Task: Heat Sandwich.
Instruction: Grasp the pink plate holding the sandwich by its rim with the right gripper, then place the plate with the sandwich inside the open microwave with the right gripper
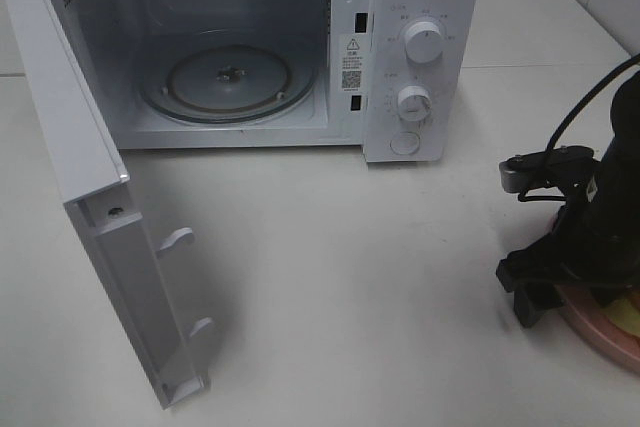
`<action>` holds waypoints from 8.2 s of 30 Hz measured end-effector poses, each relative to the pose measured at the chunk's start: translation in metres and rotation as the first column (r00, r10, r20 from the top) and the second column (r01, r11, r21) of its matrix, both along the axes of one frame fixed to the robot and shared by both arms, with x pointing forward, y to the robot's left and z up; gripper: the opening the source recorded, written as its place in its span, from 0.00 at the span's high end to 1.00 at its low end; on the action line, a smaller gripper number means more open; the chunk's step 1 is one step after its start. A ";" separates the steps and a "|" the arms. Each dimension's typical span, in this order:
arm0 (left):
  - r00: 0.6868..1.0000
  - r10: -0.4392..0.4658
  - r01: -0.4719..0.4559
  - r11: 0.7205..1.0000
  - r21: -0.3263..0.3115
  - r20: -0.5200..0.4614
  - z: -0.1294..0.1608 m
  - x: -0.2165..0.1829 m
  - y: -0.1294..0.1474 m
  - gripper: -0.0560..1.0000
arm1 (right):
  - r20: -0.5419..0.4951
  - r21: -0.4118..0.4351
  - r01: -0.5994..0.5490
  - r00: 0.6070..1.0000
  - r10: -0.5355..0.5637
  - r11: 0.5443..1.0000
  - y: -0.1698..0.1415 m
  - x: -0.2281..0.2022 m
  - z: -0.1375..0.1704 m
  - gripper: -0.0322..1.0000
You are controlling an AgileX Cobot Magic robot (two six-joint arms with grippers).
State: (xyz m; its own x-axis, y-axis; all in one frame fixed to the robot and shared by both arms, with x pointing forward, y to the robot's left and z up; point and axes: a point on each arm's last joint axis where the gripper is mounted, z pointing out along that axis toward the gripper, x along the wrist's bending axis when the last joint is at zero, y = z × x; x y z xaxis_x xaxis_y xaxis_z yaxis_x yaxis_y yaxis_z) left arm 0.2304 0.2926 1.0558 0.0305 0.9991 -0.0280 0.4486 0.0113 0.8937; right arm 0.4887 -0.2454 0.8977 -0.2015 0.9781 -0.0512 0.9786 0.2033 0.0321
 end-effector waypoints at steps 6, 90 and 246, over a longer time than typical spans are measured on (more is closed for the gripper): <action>1.000 0.000 0.000 1.000 0.000 0.000 0.000 0.000 0.000 0.02 | 0.002 -0.005 -0.006 1.000 0.006 1.000 0.000 0.000 0.000 0.40; 1.000 0.000 0.000 1.000 0.000 0.000 0.000 0.000 0.000 0.02 | 0.052 -0.292 -0.229 0.966 0.254 0.929 0.043 -0.048 0.071 0.95; 1.000 0.000 0.000 1.000 0.000 0.000 0.000 0.000 0.000 0.02 | 0.079 -0.229 -0.869 -0.467 0.881 -0.439 0.177 0.033 0.084 0.94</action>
